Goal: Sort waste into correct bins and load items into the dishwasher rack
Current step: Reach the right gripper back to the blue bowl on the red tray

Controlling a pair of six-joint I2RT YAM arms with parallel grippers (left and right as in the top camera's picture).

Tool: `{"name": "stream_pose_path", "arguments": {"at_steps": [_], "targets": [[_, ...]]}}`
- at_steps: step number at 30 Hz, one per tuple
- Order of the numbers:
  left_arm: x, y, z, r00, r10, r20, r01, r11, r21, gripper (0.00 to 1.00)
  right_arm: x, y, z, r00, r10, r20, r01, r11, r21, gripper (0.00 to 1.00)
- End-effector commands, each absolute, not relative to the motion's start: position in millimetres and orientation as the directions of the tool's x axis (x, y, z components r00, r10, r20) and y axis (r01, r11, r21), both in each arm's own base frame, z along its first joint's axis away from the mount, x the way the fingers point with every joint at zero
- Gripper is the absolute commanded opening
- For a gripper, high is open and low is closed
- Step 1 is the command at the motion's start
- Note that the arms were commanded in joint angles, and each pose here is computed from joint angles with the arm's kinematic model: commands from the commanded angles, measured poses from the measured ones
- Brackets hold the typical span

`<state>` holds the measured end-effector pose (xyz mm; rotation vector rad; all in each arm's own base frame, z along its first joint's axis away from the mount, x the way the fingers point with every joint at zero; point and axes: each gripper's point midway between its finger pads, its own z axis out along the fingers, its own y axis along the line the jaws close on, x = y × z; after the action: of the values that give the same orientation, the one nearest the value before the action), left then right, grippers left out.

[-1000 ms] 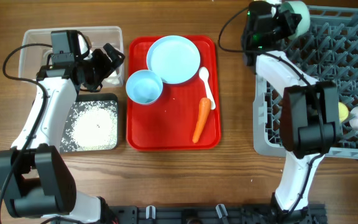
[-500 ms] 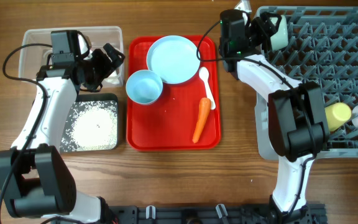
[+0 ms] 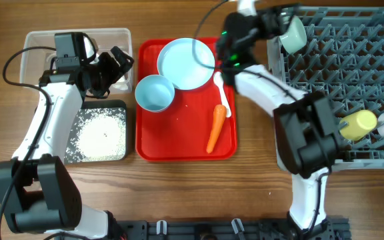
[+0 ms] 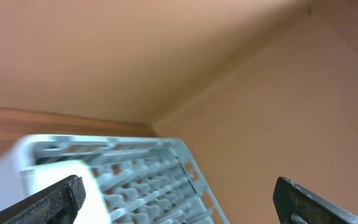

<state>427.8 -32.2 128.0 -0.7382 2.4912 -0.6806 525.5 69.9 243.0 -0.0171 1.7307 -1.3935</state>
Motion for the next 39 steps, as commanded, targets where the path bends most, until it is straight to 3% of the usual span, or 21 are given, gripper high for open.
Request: {"name": "stream_pose_path", "arguments": {"at_steps": [1,4,8,13,17,20,22,25,29,33,39], "targets": [[429,-30,131,-0.757,-0.582,-0.296,-0.355,0.747,-0.562,1.00,521,102,247,-0.569,-0.545,-0.616,0.462,0.408,-0.788,1.00],[429,-30,131,-0.758,-0.582,-0.295,-0.355,0.747,-0.561,1.00,529,133,226,-0.519,-0.608,-0.600,0.363,0.479,-0.799,1.00],[429,-30,131,-0.757,-0.582,-0.296,-0.355,0.747,-0.562,1.00,526,174,160,-0.509,-0.655,-0.559,0.092,0.604,-0.792,0.99],[429,-30,131,-0.757,-0.582,-0.296,-0.355,0.747,-0.562,1.00,496,212,125,-0.537,-0.558,-0.633,-0.082,0.781,-0.619,0.98],[429,-30,131,-0.758,-0.582,-0.295,-0.355,0.747,-0.561,1.00,463,250,160,-0.568,-0.335,-0.752,-0.249,0.941,-0.230,0.96],[429,-30,131,-0.757,-0.582,-0.296,-0.355,0.747,-0.562,1.00,430,296,186,-0.650,-0.156,-0.743,-0.414,0.893,0.175,0.90],[429,-30,131,-0.758,-0.582,-0.295,-0.355,0.747,-0.561,1.00,420,307,180,-0.728,-0.066,-0.683,-0.373,0.873,0.314,0.87],[429,-30,131,-0.757,-0.582,-0.296,-0.355,0.747,-0.562,1.00,405,316,142,-0.866,0.062,-0.495,-0.209,0.857,0.471,0.82],[429,-30,131,-0.757,-0.582,-0.296,-0.355,0.747,-0.562,1.00,393,324,97,-0.942,0.124,-0.312,-0.065,0.845,0.531,0.65],[429,-30,131,-0.757,-0.582,-0.296,-0.355,0.747,-0.562,1.00,383,329,74,-0.967,0.108,-0.231,-0.036,0.840,0.541,0.58],[429,-30,131,-0.758,-0.582,-0.295,-0.355,0.747,-0.561,1.00,375,330,49,-0.972,0.114,-0.204,-0.002,0.870,0.494,0.51]]}}
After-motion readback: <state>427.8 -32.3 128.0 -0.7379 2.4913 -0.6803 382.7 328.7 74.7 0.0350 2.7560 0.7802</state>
